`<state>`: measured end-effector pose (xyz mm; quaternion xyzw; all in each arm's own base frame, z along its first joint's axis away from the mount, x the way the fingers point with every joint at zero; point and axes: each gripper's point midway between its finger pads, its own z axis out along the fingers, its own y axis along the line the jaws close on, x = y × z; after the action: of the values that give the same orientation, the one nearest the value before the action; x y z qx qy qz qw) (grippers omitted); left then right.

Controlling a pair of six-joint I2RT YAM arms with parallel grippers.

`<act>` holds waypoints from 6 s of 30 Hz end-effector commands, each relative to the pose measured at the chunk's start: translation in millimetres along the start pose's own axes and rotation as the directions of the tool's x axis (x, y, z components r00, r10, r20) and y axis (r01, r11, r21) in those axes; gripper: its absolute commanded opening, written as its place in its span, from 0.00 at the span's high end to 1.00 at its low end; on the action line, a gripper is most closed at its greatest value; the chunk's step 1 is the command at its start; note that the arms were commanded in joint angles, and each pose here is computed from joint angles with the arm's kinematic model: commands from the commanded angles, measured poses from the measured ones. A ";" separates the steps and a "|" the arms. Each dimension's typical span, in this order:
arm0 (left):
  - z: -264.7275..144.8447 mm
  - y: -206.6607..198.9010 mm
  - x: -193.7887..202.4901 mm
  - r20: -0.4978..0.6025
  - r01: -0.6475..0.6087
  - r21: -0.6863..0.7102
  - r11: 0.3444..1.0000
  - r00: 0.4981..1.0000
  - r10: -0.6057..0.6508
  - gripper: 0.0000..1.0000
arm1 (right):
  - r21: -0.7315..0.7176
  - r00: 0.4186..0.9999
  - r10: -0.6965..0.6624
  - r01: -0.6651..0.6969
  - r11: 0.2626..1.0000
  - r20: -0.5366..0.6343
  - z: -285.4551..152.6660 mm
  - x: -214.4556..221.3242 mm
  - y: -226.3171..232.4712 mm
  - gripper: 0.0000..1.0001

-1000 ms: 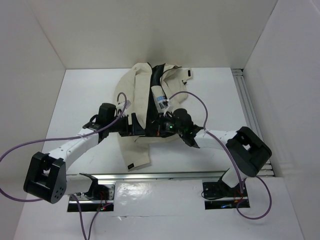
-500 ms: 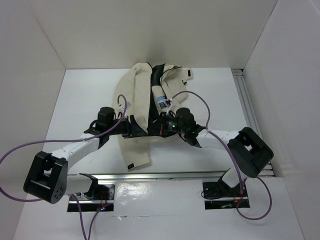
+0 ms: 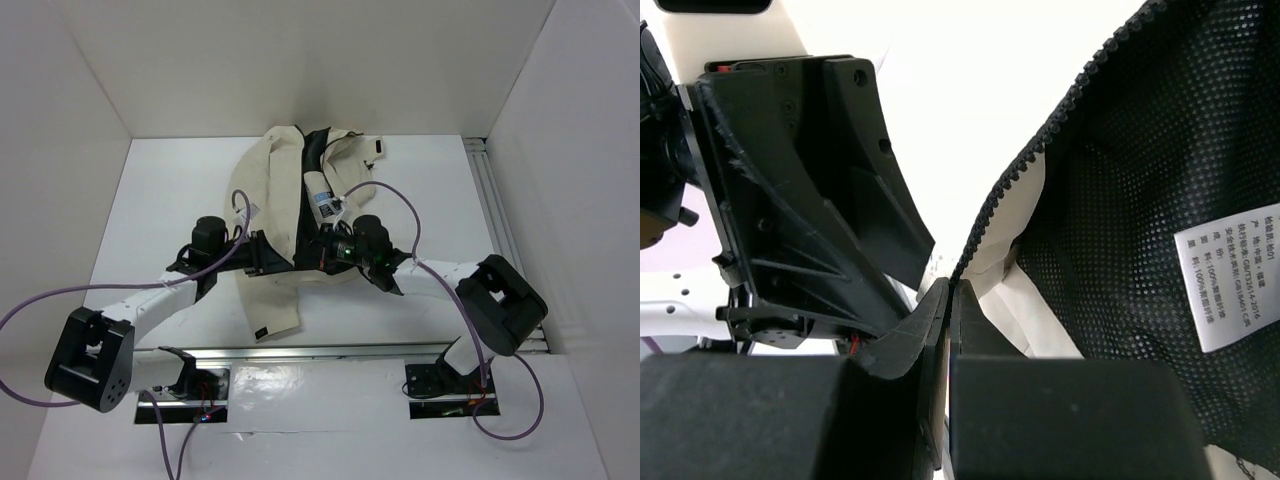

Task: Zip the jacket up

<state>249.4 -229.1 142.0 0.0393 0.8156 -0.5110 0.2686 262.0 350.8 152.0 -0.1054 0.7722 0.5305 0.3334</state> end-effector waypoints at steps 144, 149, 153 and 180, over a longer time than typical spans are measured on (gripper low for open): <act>1.7 -77.6 -59.0 0.424 0.025 0.051 0.998 0.904 -0.044 1.00 | 0.049 0.874 0.215 -0.262 0.964 0.437 -47.2 -49.9 37.7 1.00; 0.4 -83.4 -63.4 0.435 0.013 0.065 0.998 0.900 -0.040 1.00 | 0.049 0.874 0.215 -0.262 0.964 0.437 -47.2 -49.9 37.7 1.00; 1.6 -79.2 -57.7 0.422 0.015 0.064 0.998 0.905 -0.041 1.00 | 0.049 0.874 0.215 -0.262 0.964 0.437 -47.2 -49.9 37.7 1.00; 0.7 -74.7 -55.9 0.426 0.025 0.050 0.998 0.904 -0.044 1.00 | 0.025 0.861 0.224 -0.264 0.964 0.456 -49.8 -56.2 43.1 1.00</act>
<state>268.6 -252.0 203.1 -0.0954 0.7540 -0.5140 0.3978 264.3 310.1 198.1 0.1345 0.7438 0.5034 0.4186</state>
